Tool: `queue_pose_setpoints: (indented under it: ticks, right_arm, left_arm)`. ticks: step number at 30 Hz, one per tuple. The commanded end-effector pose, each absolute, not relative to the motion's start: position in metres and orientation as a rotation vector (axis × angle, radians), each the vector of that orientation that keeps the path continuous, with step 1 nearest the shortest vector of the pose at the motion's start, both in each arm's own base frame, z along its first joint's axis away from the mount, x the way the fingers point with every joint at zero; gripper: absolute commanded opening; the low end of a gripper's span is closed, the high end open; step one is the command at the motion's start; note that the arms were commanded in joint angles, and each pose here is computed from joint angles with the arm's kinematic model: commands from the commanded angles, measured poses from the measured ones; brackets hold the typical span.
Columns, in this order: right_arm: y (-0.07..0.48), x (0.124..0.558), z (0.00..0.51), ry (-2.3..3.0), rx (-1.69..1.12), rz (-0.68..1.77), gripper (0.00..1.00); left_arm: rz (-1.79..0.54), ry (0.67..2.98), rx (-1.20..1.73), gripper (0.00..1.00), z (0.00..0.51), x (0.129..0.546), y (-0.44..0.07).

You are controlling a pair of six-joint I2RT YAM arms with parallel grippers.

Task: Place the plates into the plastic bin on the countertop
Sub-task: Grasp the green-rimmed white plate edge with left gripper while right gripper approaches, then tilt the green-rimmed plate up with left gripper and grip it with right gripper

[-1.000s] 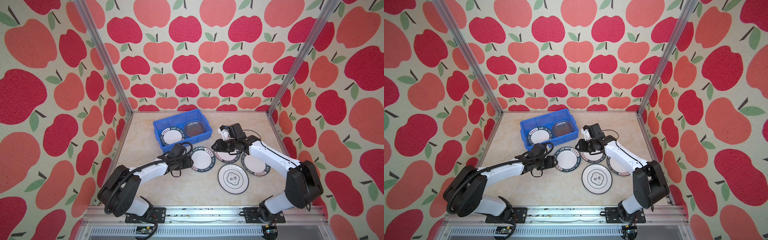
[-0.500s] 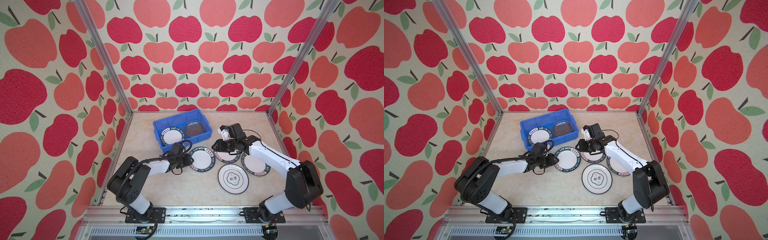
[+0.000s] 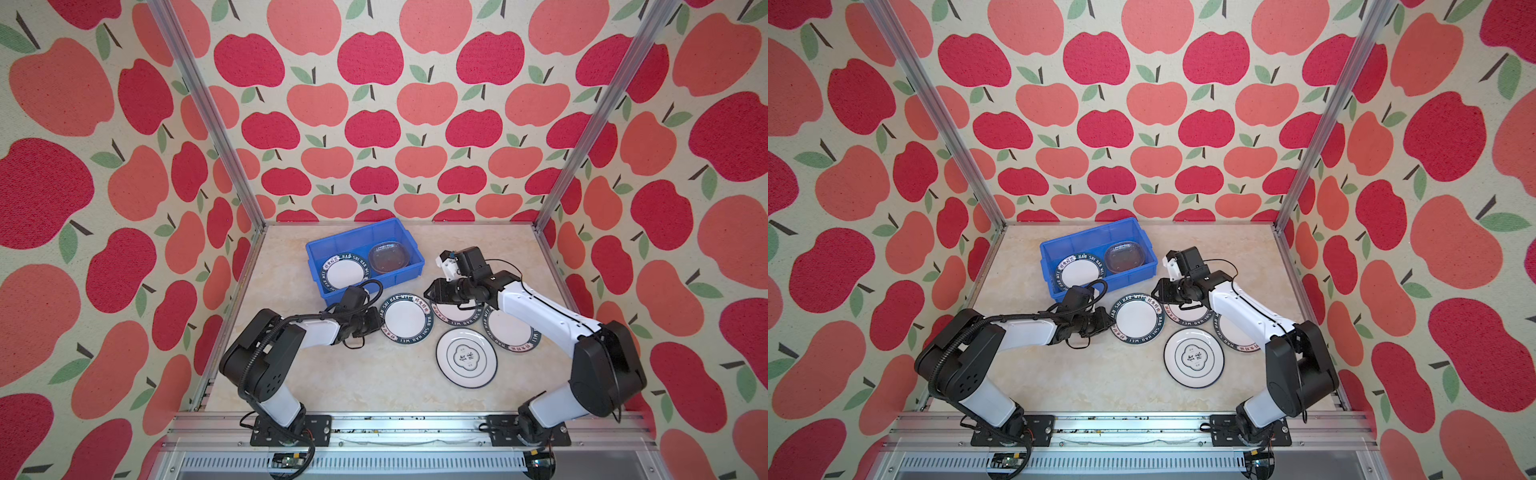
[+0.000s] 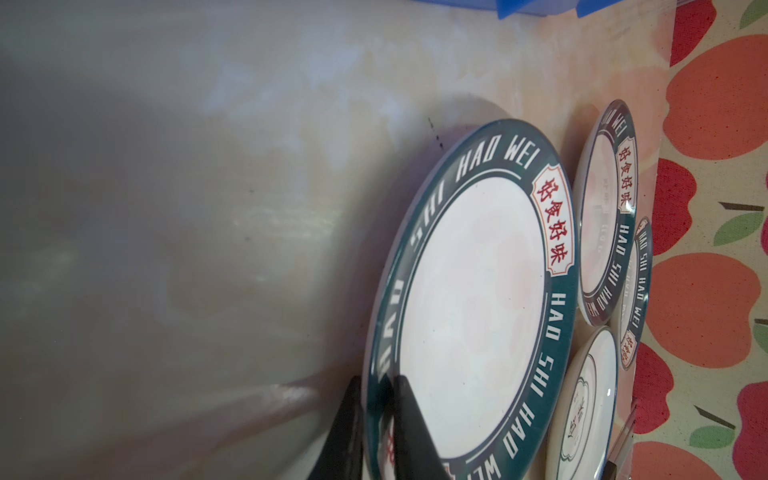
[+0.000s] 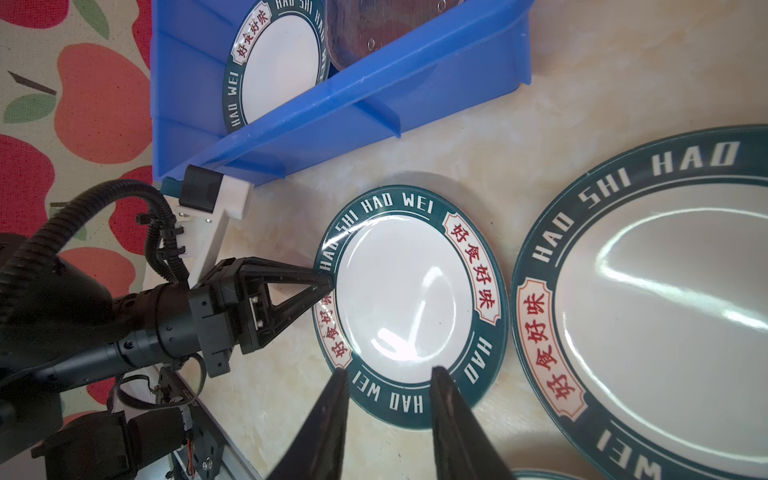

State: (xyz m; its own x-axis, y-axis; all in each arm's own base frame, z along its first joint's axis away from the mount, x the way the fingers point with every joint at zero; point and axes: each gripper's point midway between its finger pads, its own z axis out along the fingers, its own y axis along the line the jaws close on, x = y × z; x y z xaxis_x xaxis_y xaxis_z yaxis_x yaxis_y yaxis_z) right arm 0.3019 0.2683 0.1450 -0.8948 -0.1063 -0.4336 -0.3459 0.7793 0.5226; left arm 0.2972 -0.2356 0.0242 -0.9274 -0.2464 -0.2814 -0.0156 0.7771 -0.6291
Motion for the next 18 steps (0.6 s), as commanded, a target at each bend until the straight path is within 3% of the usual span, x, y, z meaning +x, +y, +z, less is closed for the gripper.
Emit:
queue_pose_setpoints:
  ticks: [1,8,18]
  right_arm:
    - [0.265,0.302,0.147,2.586,-0.357,0.843,0.36]
    - [0.267,0.301,0.141,2.605,-0.351,0.86,0.36]
    - [0.279,0.3,0.141,2.573,-0.346,1.004,0.36]
  left_arm:
    - [-0.836,2.716,-0.221,0.08,0.003,0.28,-0.22]
    - [-0.818,2.695,-0.207,0.0,0.018,0.28,-0.214]
    - [-0.906,2.552,-0.165,0.0,0.08,0.276,-0.21]
